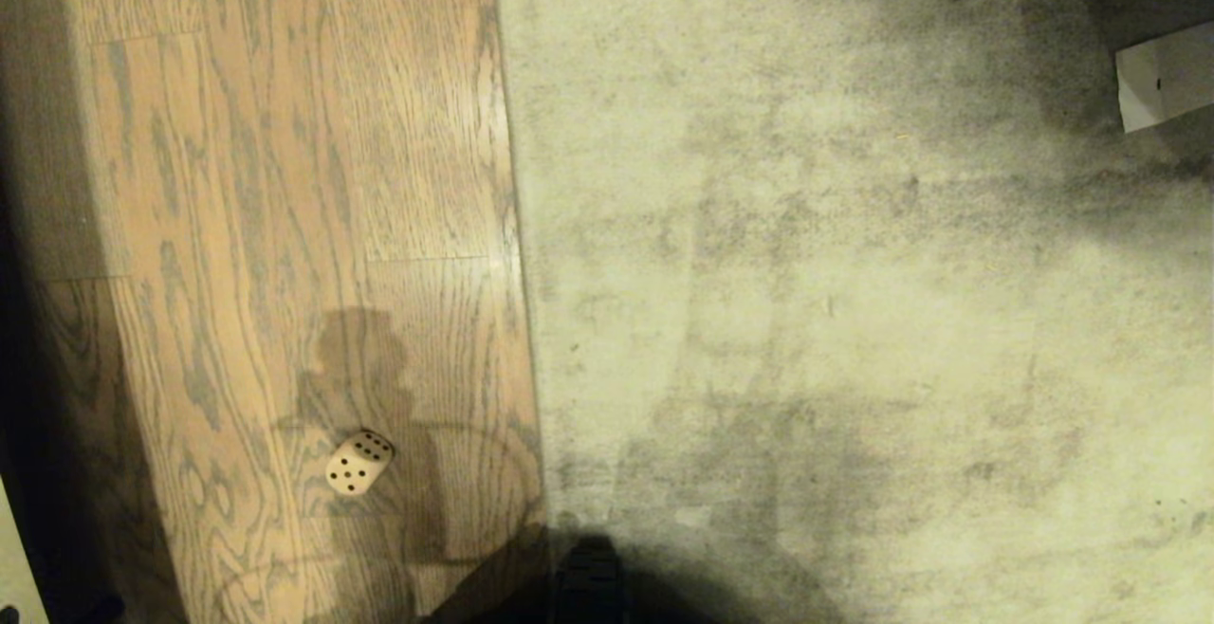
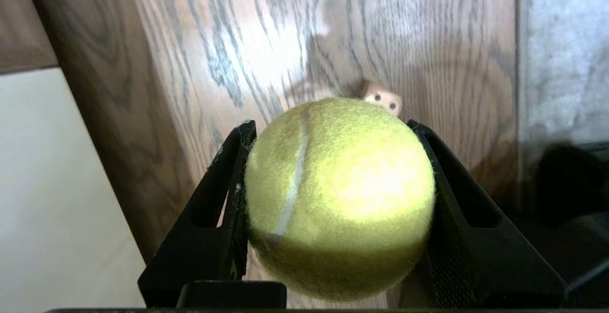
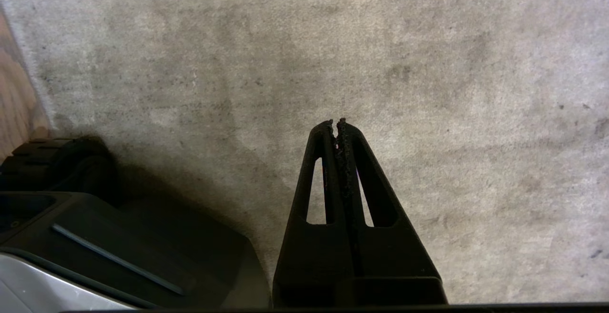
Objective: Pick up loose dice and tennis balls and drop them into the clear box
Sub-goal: Put the ball in the box
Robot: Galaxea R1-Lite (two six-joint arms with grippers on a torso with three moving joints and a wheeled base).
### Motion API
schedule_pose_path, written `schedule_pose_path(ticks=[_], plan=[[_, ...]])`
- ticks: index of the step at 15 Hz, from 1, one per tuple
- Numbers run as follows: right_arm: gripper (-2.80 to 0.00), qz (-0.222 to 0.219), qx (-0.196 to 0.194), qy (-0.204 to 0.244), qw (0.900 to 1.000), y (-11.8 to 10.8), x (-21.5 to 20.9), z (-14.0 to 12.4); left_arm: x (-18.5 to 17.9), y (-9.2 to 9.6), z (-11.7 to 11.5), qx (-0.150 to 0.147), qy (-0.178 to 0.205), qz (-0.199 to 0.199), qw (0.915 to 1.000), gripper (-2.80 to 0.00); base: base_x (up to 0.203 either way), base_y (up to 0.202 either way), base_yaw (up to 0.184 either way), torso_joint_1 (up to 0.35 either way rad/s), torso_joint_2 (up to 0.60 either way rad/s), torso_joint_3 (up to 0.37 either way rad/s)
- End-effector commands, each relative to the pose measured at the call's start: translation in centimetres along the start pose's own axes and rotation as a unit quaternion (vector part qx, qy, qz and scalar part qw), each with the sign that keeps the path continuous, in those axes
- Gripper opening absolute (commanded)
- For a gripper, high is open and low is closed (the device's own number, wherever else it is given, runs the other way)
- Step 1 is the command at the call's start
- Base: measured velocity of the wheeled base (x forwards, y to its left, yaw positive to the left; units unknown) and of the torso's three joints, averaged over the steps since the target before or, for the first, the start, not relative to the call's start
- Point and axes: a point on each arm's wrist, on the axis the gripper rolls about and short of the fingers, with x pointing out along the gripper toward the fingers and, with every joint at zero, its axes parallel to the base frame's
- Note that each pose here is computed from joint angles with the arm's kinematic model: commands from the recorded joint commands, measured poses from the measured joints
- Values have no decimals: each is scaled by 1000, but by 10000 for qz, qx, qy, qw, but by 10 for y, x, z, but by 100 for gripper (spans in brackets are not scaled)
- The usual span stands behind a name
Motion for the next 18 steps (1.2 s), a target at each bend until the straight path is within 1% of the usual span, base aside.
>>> schedule_pose_path(ticks=[1, 2, 3, 5, 6, 7, 8, 9, 11, 14, 18], plan=[[-280, -2, 1, 2, 10000, 0, 0, 0, -4, -2, -10, 28, 167, 114, 9998, -280, 0, 0, 0, 0, 0, 0], [-280, -6, 0, 6, 10000, 0, 0, 0, -9, -3, -13, 41, 102, 131, 9999, -280, 0, 0, 0, 0, 0, 0], [-280, -6, 0, 6, 10000, 0, 0, 0, -14, -5, -17, 40, 37, 35, 10000, -280, 0, 0, 0, 0, 0, 0], [-280, -5, 1, 5, 10000, 0, 0, 0, -26, -7, -27, 39, -186, 1, 9998, -280, 0, 0, 0, 0, 0, 0], [-280, 2, 0, 6, 10000, 0, 0, 0, -28, -8, -32, 0, -112, 3, 9999, -280, 0, 0, 0, 0, 0, 0], [-280, 0, -1, 0, 10000, 0, 0, 0, -28, -8, -37, -148, 157, 56, 9998, -280, 0, 0, 0, 0, 0, 0], [-280, -1, 1, -1, 10000, 0, 0, 0, -28, -8, -37, -389, 180, 140, 9990, -280, 0, 0, 0, 0, 0, 0], [-280, -2, 1, 3, 10000, 0, 0, 0, -28, -8, -37, -512, 168, 160, 9984, -280, 0, 0, 0, 0, 0, 0], [-280, 2, 1, 6, 10000, 0, 0, 0, -28, -7, -37, -630, 166, 252, 9976, -280, 0, 0, 0, 0, 0, 0], [-280, -5, 1, 0, 10000, 0, 0, 0, -28, -7, -37, -785, 172, 287, 9964, -280, 0, 0, 0, 0, 0, 0], [-280, -6, 0, 6, 10000, 0, 0, 0, -28, -7, -37, -786, 172, 287, 9963, -280, 0, 0, 0, 0, 0, 0]])
